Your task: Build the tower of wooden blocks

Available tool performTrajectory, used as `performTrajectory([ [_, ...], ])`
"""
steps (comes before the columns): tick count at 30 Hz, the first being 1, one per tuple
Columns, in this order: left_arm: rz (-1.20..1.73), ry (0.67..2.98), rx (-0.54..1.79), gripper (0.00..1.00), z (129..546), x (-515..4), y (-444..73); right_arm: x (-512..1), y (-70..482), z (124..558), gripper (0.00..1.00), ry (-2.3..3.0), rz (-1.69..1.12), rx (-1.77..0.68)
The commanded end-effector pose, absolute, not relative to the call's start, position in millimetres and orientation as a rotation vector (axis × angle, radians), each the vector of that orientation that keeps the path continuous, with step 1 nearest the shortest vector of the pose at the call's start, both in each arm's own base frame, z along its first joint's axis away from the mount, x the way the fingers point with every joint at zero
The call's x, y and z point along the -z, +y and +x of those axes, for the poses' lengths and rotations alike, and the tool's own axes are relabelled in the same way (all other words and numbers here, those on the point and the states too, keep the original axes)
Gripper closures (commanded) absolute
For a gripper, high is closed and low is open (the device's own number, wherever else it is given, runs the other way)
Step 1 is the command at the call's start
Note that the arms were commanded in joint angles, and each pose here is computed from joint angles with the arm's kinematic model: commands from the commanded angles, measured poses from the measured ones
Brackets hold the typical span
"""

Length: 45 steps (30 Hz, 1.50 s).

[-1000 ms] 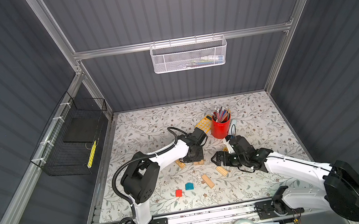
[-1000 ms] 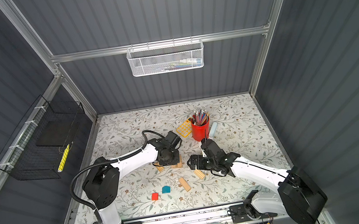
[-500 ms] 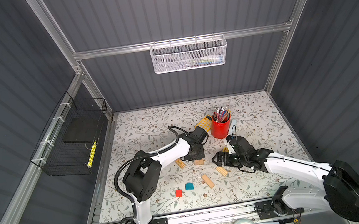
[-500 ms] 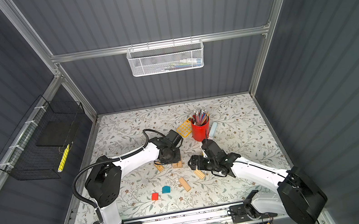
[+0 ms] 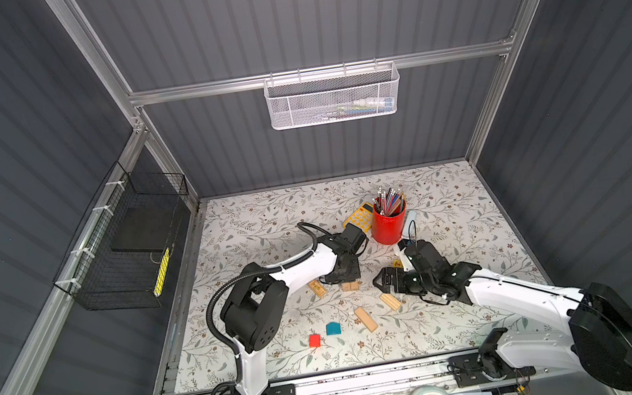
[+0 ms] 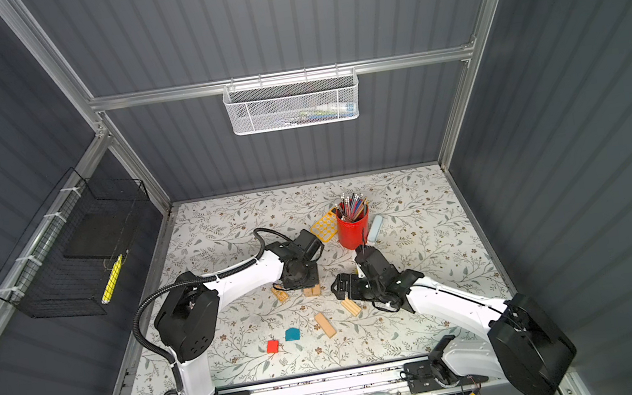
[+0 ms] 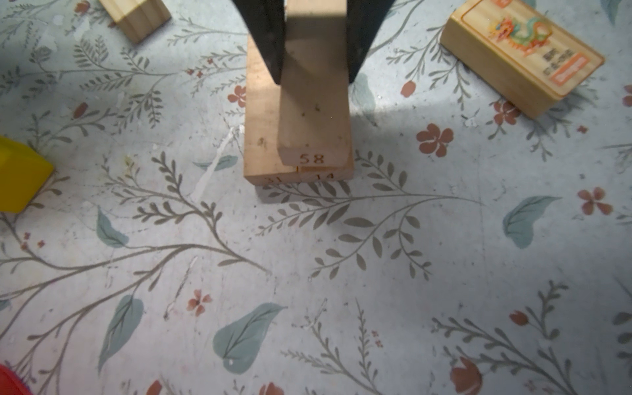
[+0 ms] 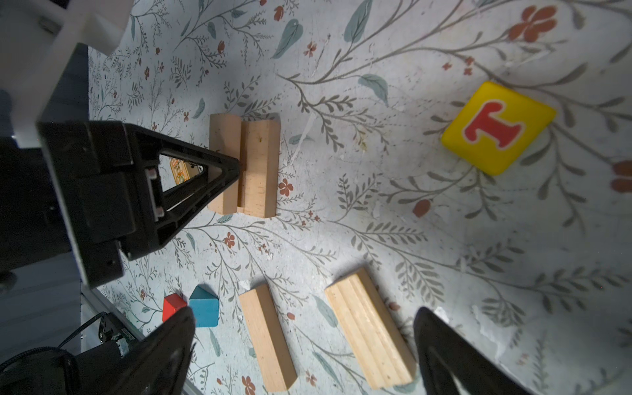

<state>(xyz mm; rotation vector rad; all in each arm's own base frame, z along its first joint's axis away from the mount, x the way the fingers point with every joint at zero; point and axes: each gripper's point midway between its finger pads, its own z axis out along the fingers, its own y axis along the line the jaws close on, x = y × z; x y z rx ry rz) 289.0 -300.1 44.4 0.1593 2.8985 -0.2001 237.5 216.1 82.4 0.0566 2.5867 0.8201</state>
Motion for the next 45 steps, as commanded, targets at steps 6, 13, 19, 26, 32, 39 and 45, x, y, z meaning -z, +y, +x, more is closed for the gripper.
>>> performTrajectory([
  [6,0.15,2.909,0.2,0.91,289.1,-43.3,-304.7,-79.9,214.1,236.1,0.01,2.588,0.063,-0.825],
  [13,0.155,2.917,0.202,0.87,287.9,-40.6,-304.9,-79.7,214.6,235.9,0.01,2.588,0.063,-0.829],
  [19,0.162,2.915,0.217,0.83,288.0,-41.9,-307.1,-79.2,214.1,235.9,0.01,2.588,0.065,-0.829],
  [26,0.16,2.914,0.203,0.76,288.4,-42.7,-305.4,-79.2,214.5,236.5,0.01,2.588,0.067,-0.832],
  [32,0.157,2.913,0.201,0.72,288.5,-43.4,-304.8,-78.9,214.4,236.2,0.01,2.587,0.067,-0.835],
  [39,0.158,2.913,0.205,0.67,288.4,-44.3,-305.2,-78.7,213.5,236.4,0.01,2.587,0.072,-0.834],
  [45,0.153,2.906,0.222,0.65,289.3,-47.0,-306.8,-79.9,214.1,236.4,0.01,2.584,0.069,-0.841],
])
